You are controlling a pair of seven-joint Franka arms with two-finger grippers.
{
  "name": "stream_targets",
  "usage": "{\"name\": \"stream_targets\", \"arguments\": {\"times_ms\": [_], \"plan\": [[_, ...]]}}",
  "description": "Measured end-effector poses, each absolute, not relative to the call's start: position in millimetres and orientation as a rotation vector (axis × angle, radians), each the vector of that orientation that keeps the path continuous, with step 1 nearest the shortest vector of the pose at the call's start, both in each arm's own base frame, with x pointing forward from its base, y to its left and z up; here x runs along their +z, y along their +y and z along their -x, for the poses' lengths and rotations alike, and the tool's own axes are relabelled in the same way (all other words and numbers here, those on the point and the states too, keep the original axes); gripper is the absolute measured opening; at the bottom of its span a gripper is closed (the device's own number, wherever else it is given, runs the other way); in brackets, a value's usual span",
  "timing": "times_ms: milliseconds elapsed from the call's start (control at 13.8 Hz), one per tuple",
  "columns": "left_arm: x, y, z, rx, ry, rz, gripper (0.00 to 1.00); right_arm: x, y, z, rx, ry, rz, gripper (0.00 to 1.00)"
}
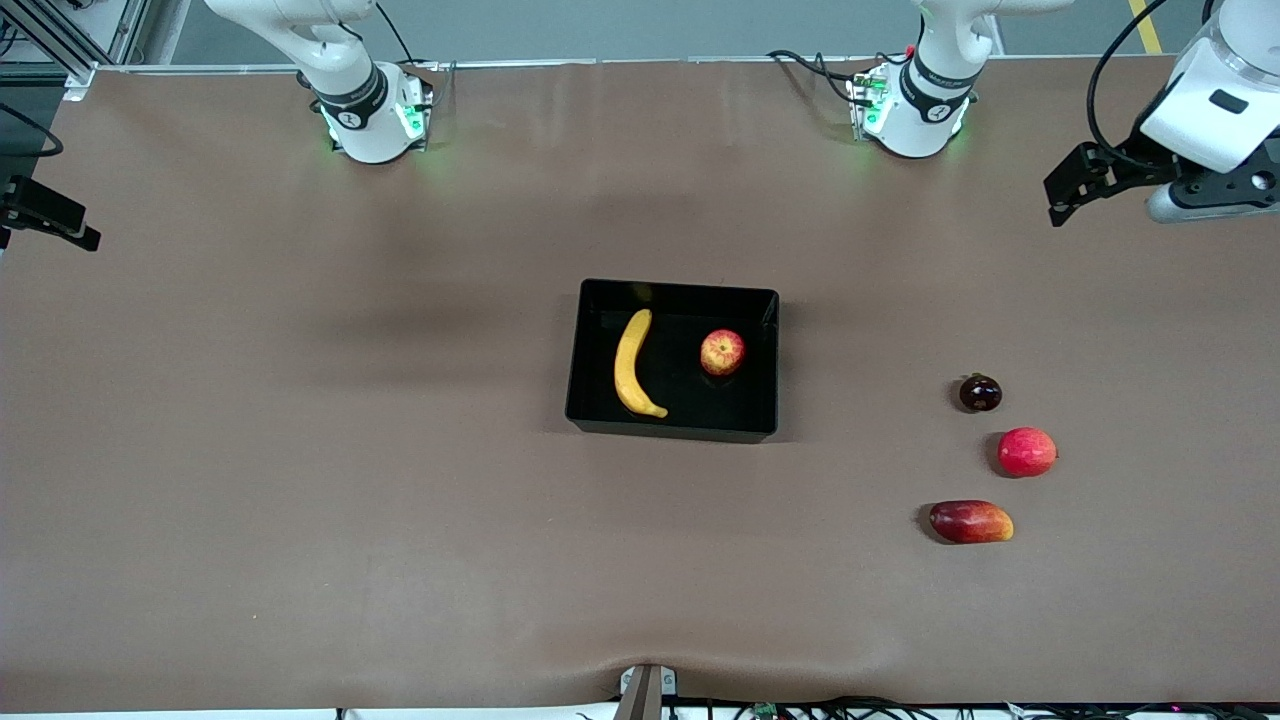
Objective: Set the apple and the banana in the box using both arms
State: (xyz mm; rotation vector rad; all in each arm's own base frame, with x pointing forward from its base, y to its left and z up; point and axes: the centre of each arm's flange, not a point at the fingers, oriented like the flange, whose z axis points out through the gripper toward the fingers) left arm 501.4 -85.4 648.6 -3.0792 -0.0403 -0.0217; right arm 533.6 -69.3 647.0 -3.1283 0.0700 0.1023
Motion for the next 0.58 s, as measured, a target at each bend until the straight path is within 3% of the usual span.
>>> {"name": "stream_targets", "arguments": {"times_ms": [579], "plan": [[647.0,-59.7,-504.6,-0.003,0.004,3.088,1.0,647.0,-69.3,-533.6,0.102,0.07,3.128,1.0]]}}
